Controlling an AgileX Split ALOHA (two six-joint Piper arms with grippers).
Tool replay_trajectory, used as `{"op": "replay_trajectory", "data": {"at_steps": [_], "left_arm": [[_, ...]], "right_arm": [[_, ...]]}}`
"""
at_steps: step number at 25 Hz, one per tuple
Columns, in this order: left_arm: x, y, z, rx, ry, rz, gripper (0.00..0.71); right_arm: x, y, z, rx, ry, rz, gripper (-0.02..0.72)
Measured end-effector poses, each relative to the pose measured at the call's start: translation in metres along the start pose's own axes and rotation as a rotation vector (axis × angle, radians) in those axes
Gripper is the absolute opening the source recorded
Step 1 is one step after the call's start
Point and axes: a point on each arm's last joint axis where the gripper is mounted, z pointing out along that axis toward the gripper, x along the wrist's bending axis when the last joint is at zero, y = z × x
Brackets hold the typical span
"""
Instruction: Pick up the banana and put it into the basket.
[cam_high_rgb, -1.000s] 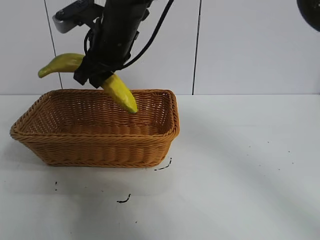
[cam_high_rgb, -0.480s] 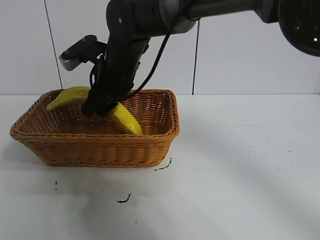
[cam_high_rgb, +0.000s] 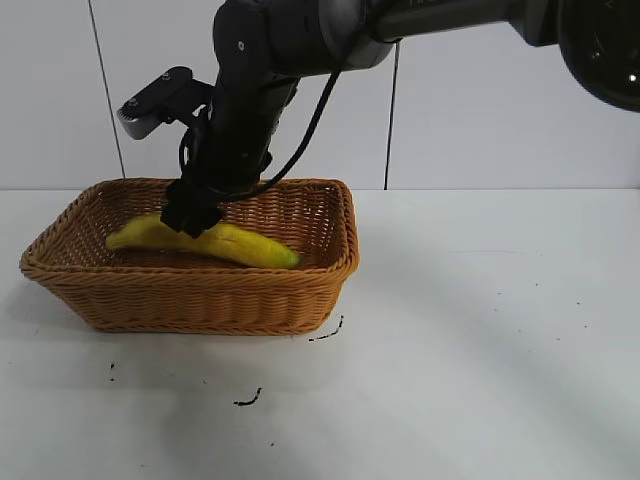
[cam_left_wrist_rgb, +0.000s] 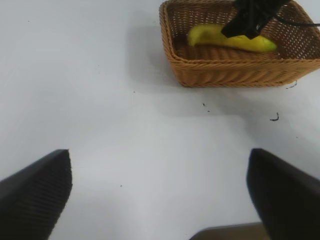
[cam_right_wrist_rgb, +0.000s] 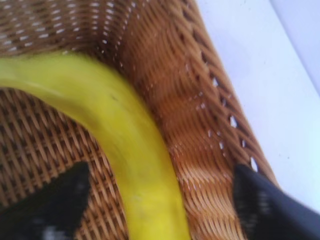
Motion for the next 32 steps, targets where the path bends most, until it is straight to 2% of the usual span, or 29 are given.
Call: {"op": "replay_trajectory", "data": {"at_steps": [5, 9, 12, 17, 24, 32], "left_arm": [[0.000, 0.000, 0.000, 0.000, 0.000, 0.000, 0.690], [0.000, 0.000, 0.000, 0.000, 0.000, 0.000, 0.690], [0.000, 0.000, 0.000, 0.000, 0.000, 0.000, 0.690], [0.000, 0.000, 0.000, 0.000, -0.001, 0.000, 0.690], [0.000, 0.000, 0.000, 0.000, -0.001, 0.000, 0.690], [0.000, 0.000, 0.000, 0.000, -0.001, 0.000, 0.690]], "right_arm": [[-0.016, 0.011, -0.035, 0.086, 0.009, 0.246, 0.692], [-0.054, 0.006, -0.052, 0.133, 0.019, 0.398, 0.692], [-0.092, -0.010, -0.057, 0.149, -0.017, 0.499, 0.692], [-0.171, -0.065, -0.069, 0.254, -0.104, 0.671, 0.692], [-0.239, -0.125, -0.090, 0.323, -0.188, 0.823, 0.692], [-0.269, -0.158, -0.106, 0.360, -0.226, 0.892, 0.687]]}}
